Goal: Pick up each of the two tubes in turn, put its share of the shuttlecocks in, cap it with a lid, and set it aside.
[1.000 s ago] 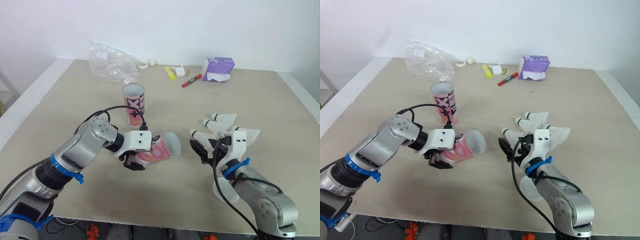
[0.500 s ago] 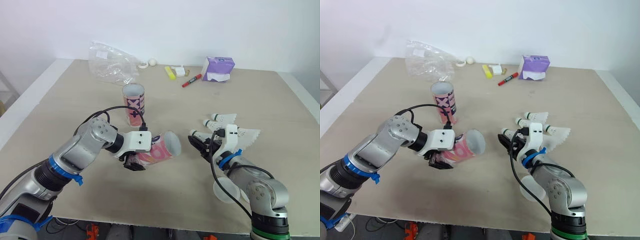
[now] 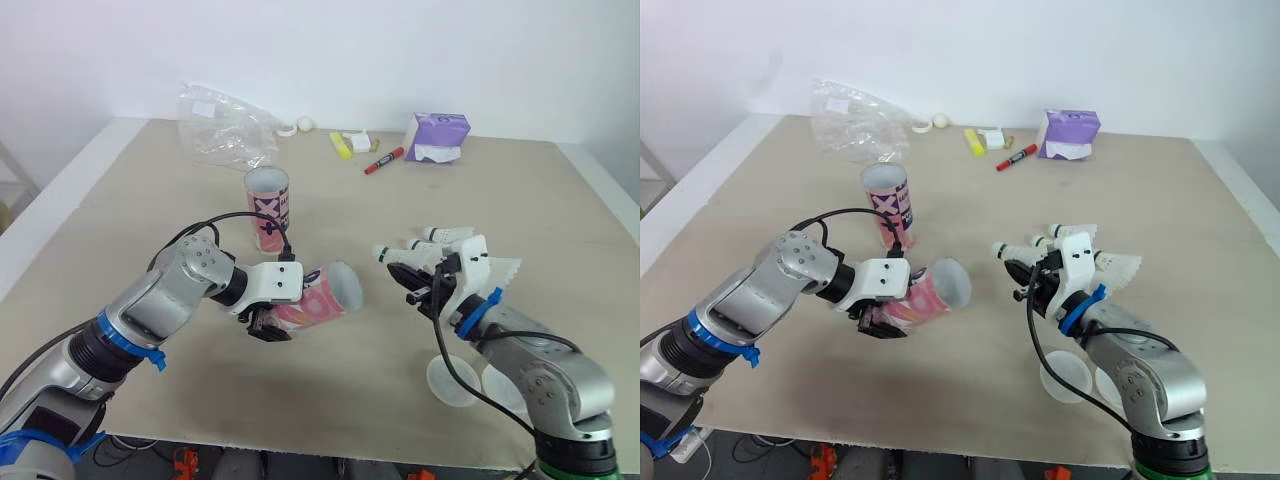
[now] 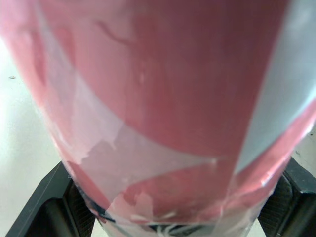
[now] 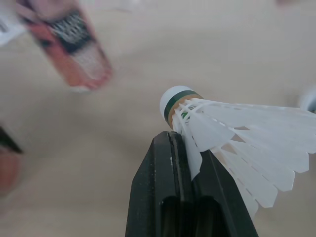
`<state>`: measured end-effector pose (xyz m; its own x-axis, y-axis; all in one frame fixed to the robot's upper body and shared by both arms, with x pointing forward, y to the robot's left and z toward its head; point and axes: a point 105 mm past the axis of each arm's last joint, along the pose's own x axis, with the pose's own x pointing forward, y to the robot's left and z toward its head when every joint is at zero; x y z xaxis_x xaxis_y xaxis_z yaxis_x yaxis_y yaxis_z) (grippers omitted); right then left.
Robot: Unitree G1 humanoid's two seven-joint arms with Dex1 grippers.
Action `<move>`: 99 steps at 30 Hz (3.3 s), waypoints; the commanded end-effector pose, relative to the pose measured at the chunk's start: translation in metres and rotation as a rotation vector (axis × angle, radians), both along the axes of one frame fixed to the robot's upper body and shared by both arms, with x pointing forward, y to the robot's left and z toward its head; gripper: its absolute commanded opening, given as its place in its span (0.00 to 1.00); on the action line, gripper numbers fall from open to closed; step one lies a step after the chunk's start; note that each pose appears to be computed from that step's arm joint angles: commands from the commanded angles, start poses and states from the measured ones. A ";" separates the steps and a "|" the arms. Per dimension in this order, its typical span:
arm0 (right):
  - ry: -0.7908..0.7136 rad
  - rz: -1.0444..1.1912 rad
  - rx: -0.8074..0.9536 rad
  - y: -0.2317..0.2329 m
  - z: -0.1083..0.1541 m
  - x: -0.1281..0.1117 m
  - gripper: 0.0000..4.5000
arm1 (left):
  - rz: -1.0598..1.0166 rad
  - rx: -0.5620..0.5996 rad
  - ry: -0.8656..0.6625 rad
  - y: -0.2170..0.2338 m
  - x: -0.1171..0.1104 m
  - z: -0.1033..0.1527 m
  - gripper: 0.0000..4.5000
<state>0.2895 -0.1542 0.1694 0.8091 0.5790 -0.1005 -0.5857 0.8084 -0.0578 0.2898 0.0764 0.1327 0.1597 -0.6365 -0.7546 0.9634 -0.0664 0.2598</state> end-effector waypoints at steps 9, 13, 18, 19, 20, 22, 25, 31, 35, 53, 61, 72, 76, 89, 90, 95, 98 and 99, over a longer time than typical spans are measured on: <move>-0.590 0.635 -0.631 0.031 0.070 -0.079 0.01 | 0.015 0.009 -0.006 0.002 0.009 -0.004 0.84; -0.603 0.668 -0.680 0.043 0.059 -0.071 0.01 | 0.011 0.002 -0.008 -0.001 0.009 -0.003 0.84; -0.635 0.704 -0.759 0.052 0.054 -0.062 0.01 | 0.009 0.001 -0.007 -0.002 0.007 -0.002 0.84; -0.644 0.706 -0.787 0.053 0.053 -0.059 0.01 | 0.010 0.001 -0.007 -0.001 0.006 -0.003 0.84; -0.649 0.705 -0.802 0.052 0.054 -0.056 0.01 | 0.012 0.001 -0.006 -0.001 0.006 -0.003 0.84; -0.658 0.709 -0.834 0.051 0.053 -0.053 0.01 | 0.014 0.001 -0.005 0.000 0.005 -0.003 0.84; -0.676 0.730 -0.866 0.053 0.053 -0.052 0.01 | 0.017 0.001 -0.003 0.000 0.005 -0.003 0.84; -0.689 0.803 -0.832 0.067 0.056 -0.062 0.25 | 0.018 -0.002 -0.004 -0.001 0.006 -0.003 0.84; -0.665 0.785 -0.754 0.064 0.062 -0.067 0.55 | 0.015 -0.002 -0.004 -0.001 0.006 -0.003 0.84; -0.130 -0.390 -0.117 -0.120 0.012 -0.014 1.00 | -0.005 -0.003 0.001 -0.003 0.006 -0.007 0.84; 0.051 -0.471 -0.003 -0.123 -0.021 -0.027 1.00 | 0.002 -0.005 -0.002 -0.002 0.007 -0.007 0.84; 0.120 -0.453 0.060 -0.112 -0.037 -0.033 1.00 | 0.009 -0.001 -0.002 -0.001 0.007 -0.007 0.84; 0.142 -0.435 0.123 -0.105 -0.039 -0.026 1.00 | 0.009 0.003 -0.005 0.000 0.008 -0.007 0.84; 0.181 -0.440 0.259 -0.099 -0.042 0.005 1.00 | 0.020 0.002 -0.001 0.001 0.008 -0.006 0.84; 0.187 -0.444 0.267 -0.099 -0.043 0.008 1.00 | 0.021 0.002 0.000 0.002 0.008 -0.006 0.84; 0.221 -0.448 0.274 -0.099 -0.047 0.017 0.82 | 0.026 0.001 0.000 0.002 0.008 -0.006 0.84; 0.235 -0.457 0.268 -0.101 -0.049 0.019 0.54 | 0.029 0.001 0.000 0.002 0.008 -0.007 0.84; 0.237 -0.459 0.267 -0.102 -0.050 0.019 0.41 | 0.031 0.001 0.001 0.002 0.008 -0.007 0.84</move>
<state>0.3072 -0.2532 0.1101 0.9486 0.2134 -0.2335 -0.1410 0.9460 0.2917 0.2945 0.0732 0.1302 0.1478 -0.6486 -0.7466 0.9646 -0.0723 0.2537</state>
